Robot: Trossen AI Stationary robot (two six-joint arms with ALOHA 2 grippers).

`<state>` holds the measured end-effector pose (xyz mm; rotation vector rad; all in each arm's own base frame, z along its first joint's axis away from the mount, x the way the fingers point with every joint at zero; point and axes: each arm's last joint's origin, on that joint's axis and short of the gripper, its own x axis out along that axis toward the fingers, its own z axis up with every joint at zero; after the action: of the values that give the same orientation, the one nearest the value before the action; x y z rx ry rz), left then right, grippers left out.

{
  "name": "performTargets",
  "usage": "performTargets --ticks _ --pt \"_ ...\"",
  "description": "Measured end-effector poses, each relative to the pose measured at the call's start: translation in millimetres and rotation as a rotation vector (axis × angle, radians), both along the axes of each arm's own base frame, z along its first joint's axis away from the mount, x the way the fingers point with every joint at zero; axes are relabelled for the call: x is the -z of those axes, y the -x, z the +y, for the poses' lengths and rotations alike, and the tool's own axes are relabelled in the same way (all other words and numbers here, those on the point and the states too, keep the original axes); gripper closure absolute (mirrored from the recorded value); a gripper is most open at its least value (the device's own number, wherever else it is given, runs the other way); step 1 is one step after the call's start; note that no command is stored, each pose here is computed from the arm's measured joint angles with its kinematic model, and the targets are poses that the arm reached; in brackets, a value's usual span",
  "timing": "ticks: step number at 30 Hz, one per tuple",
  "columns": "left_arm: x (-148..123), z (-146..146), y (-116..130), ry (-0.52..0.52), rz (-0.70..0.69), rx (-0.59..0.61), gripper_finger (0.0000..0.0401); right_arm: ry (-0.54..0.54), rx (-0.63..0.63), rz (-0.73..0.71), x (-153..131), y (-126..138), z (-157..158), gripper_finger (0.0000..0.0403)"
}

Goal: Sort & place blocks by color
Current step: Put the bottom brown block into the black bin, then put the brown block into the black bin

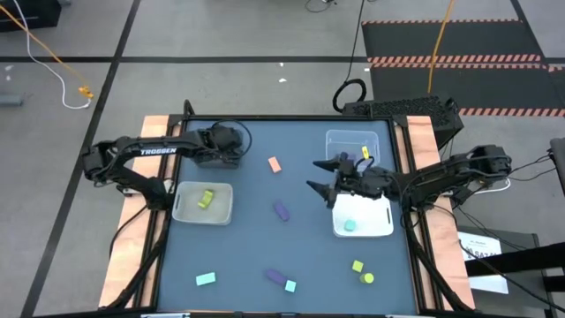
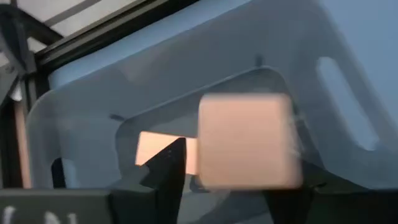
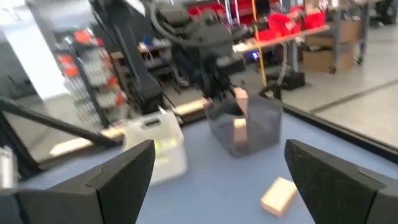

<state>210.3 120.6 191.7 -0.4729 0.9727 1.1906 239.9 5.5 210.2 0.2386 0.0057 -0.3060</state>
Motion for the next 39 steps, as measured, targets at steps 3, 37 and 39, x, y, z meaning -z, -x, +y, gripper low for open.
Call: performTargets --ticks 3,37,39 --pt "-1.2 1.3 -0.1 -0.007 -0.002 -0.006 0.0192 0.002 0.023 0.068 -2.5 -5.2 -4.8 0.0053" --pt "-142.6 -162.7 -14.4 -0.095 -0.524 0.674 0.0203 -0.302 0.333 0.563 69.1 -170.7 -82.8 0.0053" --pt "-149.0 -171.3 -7.7 -0.105 -0.573 0.690 0.0203 -0.305 0.317 0.588 76.3 -172.6 -87.1 0.0053"
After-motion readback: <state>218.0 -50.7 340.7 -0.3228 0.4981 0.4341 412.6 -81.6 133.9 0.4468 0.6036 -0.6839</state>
